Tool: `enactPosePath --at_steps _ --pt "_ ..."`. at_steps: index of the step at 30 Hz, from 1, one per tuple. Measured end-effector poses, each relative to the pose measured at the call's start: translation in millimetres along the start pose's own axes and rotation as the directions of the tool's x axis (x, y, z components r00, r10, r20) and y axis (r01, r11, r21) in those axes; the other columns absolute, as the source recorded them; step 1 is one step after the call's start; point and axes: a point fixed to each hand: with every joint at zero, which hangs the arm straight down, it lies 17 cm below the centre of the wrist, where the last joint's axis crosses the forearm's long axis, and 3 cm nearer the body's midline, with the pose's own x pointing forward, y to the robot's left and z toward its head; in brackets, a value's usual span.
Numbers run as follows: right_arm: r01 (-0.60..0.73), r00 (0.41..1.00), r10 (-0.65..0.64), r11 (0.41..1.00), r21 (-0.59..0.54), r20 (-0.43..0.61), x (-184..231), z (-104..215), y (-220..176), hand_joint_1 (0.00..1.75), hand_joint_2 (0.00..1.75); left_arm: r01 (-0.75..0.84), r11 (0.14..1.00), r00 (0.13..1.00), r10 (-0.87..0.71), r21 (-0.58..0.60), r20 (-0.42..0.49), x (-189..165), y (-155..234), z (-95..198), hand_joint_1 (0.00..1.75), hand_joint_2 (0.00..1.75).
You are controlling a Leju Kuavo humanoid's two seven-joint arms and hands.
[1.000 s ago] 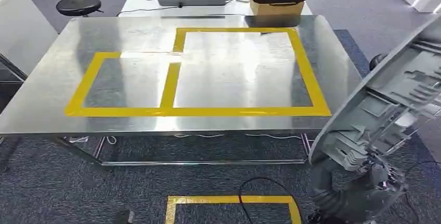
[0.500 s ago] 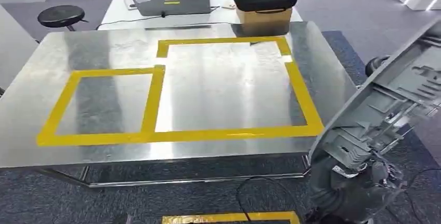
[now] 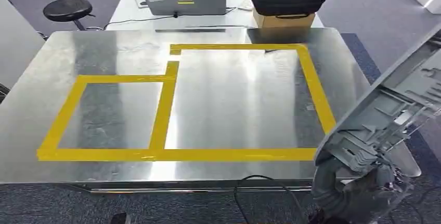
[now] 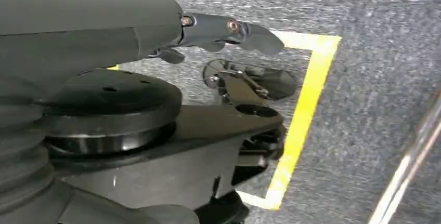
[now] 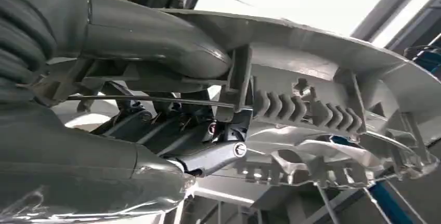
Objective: Take the parts from the cabinet and place them on the table.
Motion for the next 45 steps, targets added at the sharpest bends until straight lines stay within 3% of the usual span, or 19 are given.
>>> enactPosePath --at_steps 25,29,33,39,45 --pt "0.006 0.999 -0.006 1.0 0.002 -0.035 -6.8 2.1 1.4 1.75 1.75 -0.038 0.999 0.999 0.037 0.036 0.011 9.7 4.7 -3.8 0.0 1.75" --pt "0.027 0.983 -0.023 0.999 0.021 -0.181 -38.4 4.8 10.4 1.75 1.75 -0.033 0.999 0.999 0.033 0.021 0.011 9.6 1.9 -3.4 0.0 1.75" --pt "0.057 0.948 0.003 0.983 0.177 -0.319 -94.6 22.7 49.5 1.75 1.75 0.0 1.0 1.0 0.0 -0.013 0.01 10.0 -4.4 -3.0 0.0 1.75" --pt "0.064 0.915 0.105 0.915 0.399 -0.389 -173.0 53.3 101.5 1.75 1.75 0.053 0.997 0.999 -0.053 -0.055 0.01 13.9 -13.6 -3.8 0.0 1.75" --pt "0.043 0.899 0.171 0.882 0.47 -0.403 -207.9 67.6 114.5 1.75 1.75 0.063 0.996 0.998 -0.063 -0.057 0.007 13.4 -13.1 -4.1 0.0 1.75"
